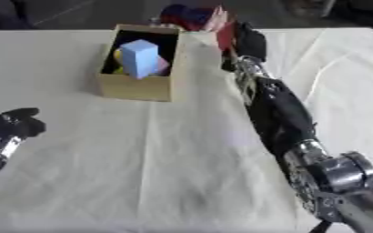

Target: Pick up objects on the table and place them in the box.

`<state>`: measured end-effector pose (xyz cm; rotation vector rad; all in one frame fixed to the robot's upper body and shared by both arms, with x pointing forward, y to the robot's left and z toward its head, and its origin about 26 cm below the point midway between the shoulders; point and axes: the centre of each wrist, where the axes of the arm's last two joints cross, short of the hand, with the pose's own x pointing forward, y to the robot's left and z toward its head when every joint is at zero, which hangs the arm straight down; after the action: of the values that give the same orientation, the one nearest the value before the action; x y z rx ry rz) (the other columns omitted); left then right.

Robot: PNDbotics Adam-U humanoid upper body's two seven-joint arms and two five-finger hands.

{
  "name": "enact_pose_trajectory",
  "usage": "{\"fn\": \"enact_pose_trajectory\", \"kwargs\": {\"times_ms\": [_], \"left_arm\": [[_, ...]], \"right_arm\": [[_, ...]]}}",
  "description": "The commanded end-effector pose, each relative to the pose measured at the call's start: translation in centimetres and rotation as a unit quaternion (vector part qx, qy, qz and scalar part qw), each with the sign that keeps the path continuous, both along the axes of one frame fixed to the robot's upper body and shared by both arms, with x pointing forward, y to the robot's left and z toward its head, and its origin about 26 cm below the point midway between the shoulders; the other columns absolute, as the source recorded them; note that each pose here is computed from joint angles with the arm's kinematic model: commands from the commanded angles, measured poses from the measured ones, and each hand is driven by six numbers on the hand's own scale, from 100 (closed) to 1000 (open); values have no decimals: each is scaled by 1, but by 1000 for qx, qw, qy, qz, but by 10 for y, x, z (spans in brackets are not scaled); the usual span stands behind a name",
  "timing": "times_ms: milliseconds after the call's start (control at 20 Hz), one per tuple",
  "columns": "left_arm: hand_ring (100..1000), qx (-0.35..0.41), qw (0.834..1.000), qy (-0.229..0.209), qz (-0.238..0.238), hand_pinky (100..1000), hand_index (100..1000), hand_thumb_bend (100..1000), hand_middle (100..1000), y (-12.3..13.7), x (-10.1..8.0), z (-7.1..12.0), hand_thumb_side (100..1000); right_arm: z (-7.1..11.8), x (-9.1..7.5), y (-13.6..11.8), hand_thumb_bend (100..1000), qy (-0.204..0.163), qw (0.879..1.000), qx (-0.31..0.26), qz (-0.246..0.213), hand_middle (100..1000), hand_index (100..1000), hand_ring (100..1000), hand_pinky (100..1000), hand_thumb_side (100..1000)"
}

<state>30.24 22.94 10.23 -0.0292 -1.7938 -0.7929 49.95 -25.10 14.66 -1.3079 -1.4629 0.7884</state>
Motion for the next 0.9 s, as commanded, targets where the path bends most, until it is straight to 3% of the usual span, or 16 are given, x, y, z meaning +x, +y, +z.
{"fn": "enact_pose_trajectory", "kwargs": {"times_ms": [50, 200, 400, 500, 650, 750, 900], "left_arm": [[746, 7, 1000, -12, 1, 817, 865, 100, 657, 3, -1, 7, 705], [747, 7, 1000, -12, -1, 817, 865, 100, 657, 3, -1, 7, 706], [747, 6, 1000, -11, -4, 817, 865, 100, 657, 1, -1, 7, 705], [747, 6, 1000, -12, -4, 817, 865, 100, 657, 1, -1, 7, 705], [747, 5, 1000, -11, -5, 817, 865, 100, 656, 1, -1, 7, 707], [747, 5, 1000, -10, -5, 817, 865, 100, 657, 1, -1, 6, 707], [747, 5, 1000, -10, -5, 817, 865, 100, 656, 1, -1, 6, 707]], "right_arm": [[43, 2, 12, 100, -44, 997, 29, 63, 619, 852, 502, 806, 215], [54, 1, 31, 100, -37, 991, 45, 123, 631, 863, 520, 811, 231], [53, -1, 56, 100, -9, 981, 39, 188, 664, 893, 551, 818, 286], [50, -1, 66, 100, 5, 977, 32, 211, 695, 911, 587, 822, 392], [47, -3, 74, 100, 22, 973, 9, 230, 789, 948, 733, 842, 533], [45, -3, 76, 100, 28, 973, -8, 228, 846, 969, 789, 861, 639], [44, -3, 75, 100, 26, 977, -18, 212, 888, 979, 831, 879, 724]]}}
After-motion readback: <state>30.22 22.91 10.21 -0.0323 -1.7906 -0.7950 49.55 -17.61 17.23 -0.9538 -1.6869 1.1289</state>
